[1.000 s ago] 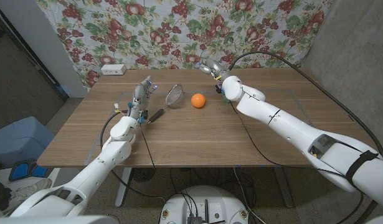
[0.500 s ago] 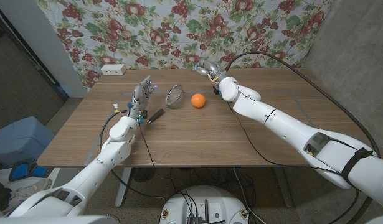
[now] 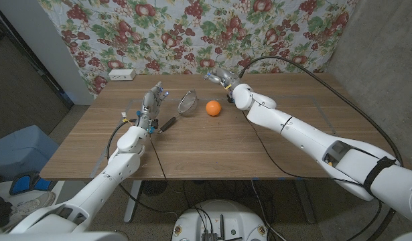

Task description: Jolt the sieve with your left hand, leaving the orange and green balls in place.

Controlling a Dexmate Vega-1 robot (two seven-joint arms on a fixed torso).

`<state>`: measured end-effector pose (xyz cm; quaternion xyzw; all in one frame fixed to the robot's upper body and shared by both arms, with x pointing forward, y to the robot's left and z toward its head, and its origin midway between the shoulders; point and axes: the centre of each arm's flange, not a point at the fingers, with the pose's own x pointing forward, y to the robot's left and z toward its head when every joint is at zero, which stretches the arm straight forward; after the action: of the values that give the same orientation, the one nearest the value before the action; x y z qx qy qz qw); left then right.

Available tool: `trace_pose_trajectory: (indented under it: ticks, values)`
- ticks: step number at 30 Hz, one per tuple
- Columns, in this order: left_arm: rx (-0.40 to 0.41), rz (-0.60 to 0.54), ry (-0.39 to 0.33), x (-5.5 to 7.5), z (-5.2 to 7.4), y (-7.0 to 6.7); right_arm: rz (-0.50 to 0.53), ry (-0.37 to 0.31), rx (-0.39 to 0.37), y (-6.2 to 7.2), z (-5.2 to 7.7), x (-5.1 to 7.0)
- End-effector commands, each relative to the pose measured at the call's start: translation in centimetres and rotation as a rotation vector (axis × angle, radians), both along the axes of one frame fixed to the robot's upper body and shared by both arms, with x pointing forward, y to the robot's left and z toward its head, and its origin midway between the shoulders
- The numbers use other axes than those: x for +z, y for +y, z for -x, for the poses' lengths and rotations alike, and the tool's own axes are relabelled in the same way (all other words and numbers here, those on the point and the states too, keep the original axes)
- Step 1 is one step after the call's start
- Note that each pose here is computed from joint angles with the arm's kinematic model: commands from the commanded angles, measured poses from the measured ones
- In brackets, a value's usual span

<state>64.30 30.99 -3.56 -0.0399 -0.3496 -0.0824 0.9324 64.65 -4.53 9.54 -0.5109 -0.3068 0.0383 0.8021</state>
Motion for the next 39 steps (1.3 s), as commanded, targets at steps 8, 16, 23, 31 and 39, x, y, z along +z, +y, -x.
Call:
trace_pose_trajectory:
  ticks: [8,16,23,31,39]
  values:
    - [-0.001,0.006,-0.001,-0.3,0.1,0.0,0.063,0.01,-0.025,2.0,-0.9,-0.5]
    - [0.002,0.008,-0.003,-0.3,0.2,0.0,0.081,0.013,-0.03,2.7,-1.3,-0.8]
    - [0.002,0.005,-0.001,-0.3,0.2,0.0,0.092,0.021,-0.031,3.1,-1.7,-0.9]
    - [0.003,0.009,-0.001,-0.3,0.2,0.1,0.108,0.029,-0.047,3.5,-2.3,-1.1]
    - [0.006,0.009,-0.002,-0.3,0.2,0.2,0.127,0.029,-0.065,3.9,-2.7,-1.3]
